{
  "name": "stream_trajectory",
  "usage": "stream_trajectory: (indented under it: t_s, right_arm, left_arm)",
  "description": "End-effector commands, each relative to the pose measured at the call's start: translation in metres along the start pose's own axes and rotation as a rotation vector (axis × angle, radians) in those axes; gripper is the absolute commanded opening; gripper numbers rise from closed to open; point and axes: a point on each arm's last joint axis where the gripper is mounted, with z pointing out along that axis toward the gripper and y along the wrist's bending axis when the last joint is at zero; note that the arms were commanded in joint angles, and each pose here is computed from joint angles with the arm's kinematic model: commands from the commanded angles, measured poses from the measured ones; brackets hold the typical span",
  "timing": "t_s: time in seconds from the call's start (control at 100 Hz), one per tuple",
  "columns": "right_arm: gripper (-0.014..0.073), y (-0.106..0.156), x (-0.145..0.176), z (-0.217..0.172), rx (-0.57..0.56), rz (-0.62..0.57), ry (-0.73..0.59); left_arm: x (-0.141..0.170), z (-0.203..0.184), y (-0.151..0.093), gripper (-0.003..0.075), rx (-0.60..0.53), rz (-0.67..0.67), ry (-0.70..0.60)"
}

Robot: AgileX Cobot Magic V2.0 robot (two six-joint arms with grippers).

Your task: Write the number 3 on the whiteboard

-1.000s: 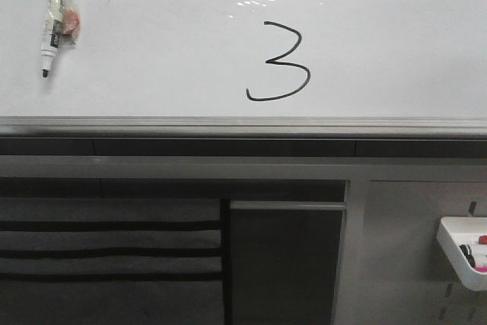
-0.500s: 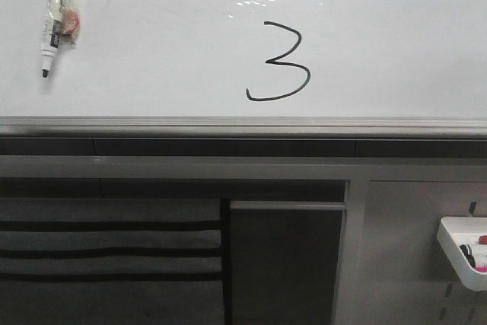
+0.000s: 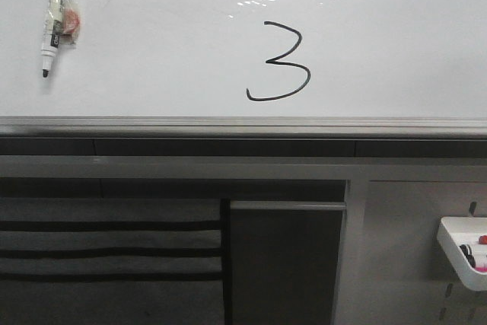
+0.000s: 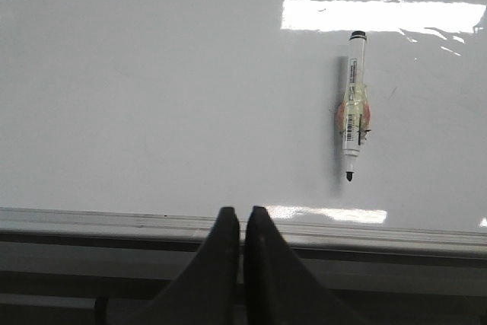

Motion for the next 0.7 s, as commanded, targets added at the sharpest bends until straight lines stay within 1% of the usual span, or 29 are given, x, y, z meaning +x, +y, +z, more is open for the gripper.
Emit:
stream_trajectory:
  t_s: [0.0, 0.11, 0.23, 0.27, 0.3, 0.37, 0.39, 0.4, 0.47, 0.55, 0.63, 0.69]
  right_arm:
    - [-0.0074, -0.001, -0.013, -0.003, 0.018, 0.001, -0.091]
    - [-0.0074, -0.001, -0.013, -0.003, 0.018, 0.001, -0.091]
    - [-0.0074, -0.003, -0.006, -0.013, 0.054, -0.009, -0.156]
    - [-0.0074, -0.003, -0.001, -0.017, 0.07, 0.002, -0.203]
    - [-0.0074, -0.005, 0.007, -0.016, 0.092, 0.015, -0.233]
    - [-0.0074, -0.009, 0.022, -0.018, 0.155, 0.034, -0.36]
    - [-0.0074, -0.01, 0.029, -0.015, 0.172, 0.039, -0.368]
    - [-0.0074, -0.01, 0.031, -0.017, 0.18, 0.038, -0.397]
    - [-0.0074, -0.014, 0.054, -0.012, 0.229, 0.049, -0.467]
    - [-0.0074, -0.016, 0.079, -0.003, 0.255, 0.053, -0.499]
    - [-0.0074, -0.019, 0.105, 0.009, 0.267, 0.058, -0.496]
    - [-0.0074, -0.02, 0.115, 0.015, 0.274, 0.06, -0.495]
  left_arm:
    - [-0.009, -0.003, -0.001, -0.0018, 0.008, -0.01, -0.114]
    - [-0.009, -0.003, -0.001, -0.0018, 0.008, -0.01, -0.114]
    - [-0.009, -0.003, -0.001, -0.0018, 0.008, -0.01, -0.112]
    - [-0.009, -0.003, -0.001, -0.0018, 0.008, -0.01, -0.112]
    - [-0.009, -0.003, -0.001, -0.0018, 0.008, -0.01, -0.112]
    - [-0.009, -0.003, -0.001, -0.0018, 0.008, -0.01, -0.112]
    - [-0.009, -0.003, -0.001, -0.0018, 0.008, -0.01, -0.112]
    - [-0.009, -0.003, -0.001, -0.0018, 0.008, -0.01, -0.112]
    - [-0.009, -0.003, -0.001, -0.0018, 0.008, -0.01, -0.112]
    - [-0.009, -0.003, -0.001, -0.0018, 0.008, -0.01, -0.112]
    - [-0.009, -0.003, -0.001, -0.0018, 0.008, -0.01, -0.112]
    - [-0.009, -0.003, -0.001, -0.0018, 0.008, -0.01, -0.112]
